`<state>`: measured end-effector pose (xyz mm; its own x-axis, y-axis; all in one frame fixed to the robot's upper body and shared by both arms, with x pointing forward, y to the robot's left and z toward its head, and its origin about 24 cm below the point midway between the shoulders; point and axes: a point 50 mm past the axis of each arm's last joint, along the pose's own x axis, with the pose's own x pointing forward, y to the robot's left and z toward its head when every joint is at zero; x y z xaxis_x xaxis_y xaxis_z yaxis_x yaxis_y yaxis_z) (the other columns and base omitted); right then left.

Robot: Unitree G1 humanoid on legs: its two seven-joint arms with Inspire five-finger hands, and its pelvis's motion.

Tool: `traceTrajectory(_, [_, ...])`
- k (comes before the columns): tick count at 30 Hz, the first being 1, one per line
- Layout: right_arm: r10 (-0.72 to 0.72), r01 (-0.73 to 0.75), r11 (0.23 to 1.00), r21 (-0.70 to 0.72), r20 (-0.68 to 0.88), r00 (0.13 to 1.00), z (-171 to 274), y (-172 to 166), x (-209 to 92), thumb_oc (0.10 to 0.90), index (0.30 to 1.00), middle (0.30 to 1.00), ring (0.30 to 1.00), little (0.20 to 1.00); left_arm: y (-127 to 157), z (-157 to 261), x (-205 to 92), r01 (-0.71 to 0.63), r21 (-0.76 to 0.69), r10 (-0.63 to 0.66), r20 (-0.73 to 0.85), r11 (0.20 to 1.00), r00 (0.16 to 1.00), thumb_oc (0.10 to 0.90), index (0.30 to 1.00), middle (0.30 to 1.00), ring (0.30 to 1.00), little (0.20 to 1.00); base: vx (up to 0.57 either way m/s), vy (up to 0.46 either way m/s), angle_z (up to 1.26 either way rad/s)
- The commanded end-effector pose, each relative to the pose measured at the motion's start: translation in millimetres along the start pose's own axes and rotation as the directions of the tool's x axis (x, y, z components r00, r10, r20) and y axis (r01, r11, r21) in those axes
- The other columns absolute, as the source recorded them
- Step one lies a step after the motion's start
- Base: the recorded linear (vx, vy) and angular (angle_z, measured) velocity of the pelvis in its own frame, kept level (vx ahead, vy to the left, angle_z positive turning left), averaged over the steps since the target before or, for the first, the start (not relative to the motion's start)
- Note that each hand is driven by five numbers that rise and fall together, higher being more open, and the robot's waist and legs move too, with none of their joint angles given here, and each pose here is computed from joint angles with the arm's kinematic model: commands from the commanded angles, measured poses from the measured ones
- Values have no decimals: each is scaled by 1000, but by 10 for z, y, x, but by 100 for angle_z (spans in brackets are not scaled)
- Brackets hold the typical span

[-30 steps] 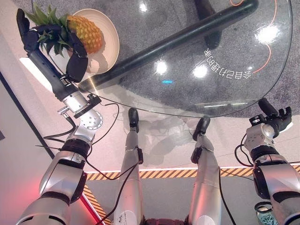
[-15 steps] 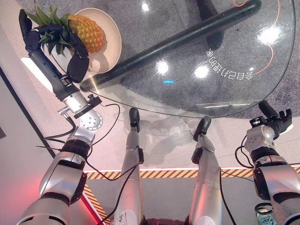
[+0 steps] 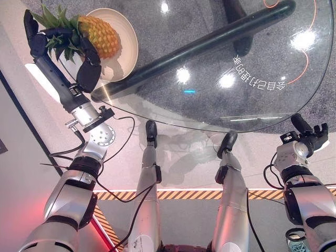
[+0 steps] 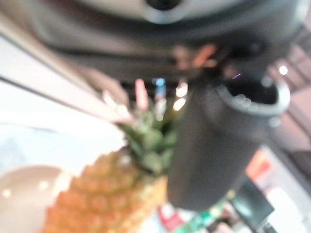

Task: Pick up the fruit to the plate

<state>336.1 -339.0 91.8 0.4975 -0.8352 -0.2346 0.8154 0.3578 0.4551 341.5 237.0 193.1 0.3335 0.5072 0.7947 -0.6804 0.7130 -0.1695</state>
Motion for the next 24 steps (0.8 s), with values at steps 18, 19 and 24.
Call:
traceTrajectory(18, [-80,74,996,50,139,987,345,-307,172,800,900,900,900,900,99,-109,-118,-21,44,23,-48,999,999,800,900,900,900,900,0,0,0])
traceTrajectory(19, [-79,72,996,54,138,987,348,-290,169,800,900,900,900,900,92,-90,-100,-31,36,33,-35,999,999,800,900,900,900,900,0,0,0])
traceTrajectory(24, [-84,78,996,51,136,987,341,-305,171,800,900,900,900,900,84,-45,-87,-50,12,50,-7,999,999,800,900,900,900,900,0,0,0])
